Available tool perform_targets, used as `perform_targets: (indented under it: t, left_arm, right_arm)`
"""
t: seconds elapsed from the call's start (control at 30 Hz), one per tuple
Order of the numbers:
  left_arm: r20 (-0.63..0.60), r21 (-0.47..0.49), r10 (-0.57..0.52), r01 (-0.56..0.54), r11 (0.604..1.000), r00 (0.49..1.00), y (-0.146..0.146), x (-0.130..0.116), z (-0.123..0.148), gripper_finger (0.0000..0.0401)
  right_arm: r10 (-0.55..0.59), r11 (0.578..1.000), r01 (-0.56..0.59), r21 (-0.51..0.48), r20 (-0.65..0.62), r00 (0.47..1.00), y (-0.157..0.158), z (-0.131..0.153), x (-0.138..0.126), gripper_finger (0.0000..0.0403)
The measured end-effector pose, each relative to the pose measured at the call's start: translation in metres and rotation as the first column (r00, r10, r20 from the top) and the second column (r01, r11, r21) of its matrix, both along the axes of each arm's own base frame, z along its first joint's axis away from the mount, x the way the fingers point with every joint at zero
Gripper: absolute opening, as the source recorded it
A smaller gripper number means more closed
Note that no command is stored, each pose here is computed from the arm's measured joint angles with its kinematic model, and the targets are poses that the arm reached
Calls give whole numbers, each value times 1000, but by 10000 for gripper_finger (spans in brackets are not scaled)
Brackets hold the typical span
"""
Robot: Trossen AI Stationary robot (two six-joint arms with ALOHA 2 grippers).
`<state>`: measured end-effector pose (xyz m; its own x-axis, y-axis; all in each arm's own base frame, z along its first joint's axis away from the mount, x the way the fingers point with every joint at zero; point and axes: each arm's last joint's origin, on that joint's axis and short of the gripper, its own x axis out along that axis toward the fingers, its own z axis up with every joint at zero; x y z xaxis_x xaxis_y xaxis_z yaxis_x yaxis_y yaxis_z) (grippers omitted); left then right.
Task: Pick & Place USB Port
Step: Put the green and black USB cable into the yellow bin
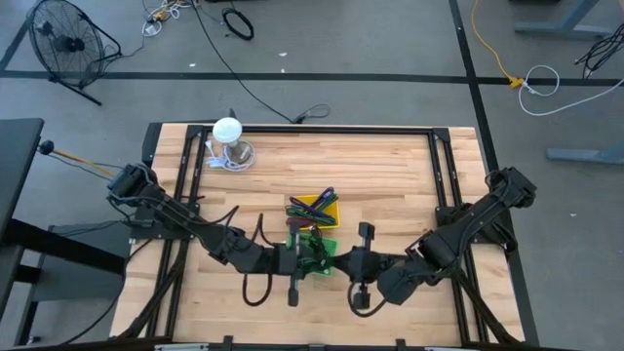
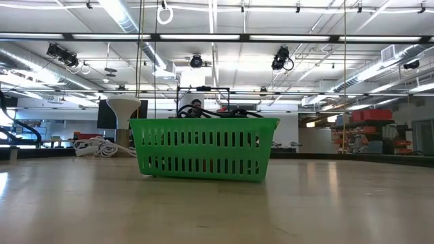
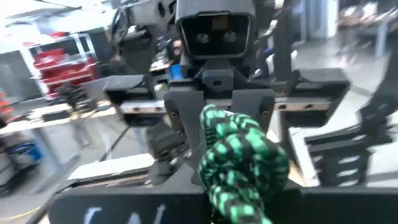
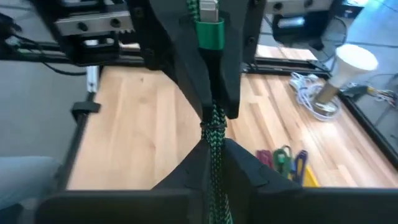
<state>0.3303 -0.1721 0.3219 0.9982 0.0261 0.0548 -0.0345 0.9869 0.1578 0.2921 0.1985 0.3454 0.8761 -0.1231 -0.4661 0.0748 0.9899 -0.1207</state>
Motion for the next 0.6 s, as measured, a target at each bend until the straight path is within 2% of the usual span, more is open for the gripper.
perform_targets:
  t: [0.17,0.33,0.47,0.6]
  left_arm:
    - [-75,51,107,-103,993,991,16,1,-1,19]
    - [-125,96,246,-235,967,961,41,5,-2,18]
    - [-222,186,359,-322,928,906,68,10,-12,18]
    - [-359,227,446,-387,894,820,106,14,-28,18]
  right_arm:
    - [-12,999,7,-53,-90,996,-3,-8,-7,51]
    - [-68,997,74,21,-220,973,-7,-19,-17,50]
    - [-95,983,135,124,-288,953,-9,-26,-20,45]
    - [-71,977,135,166,-343,937,-4,-37,-25,41]
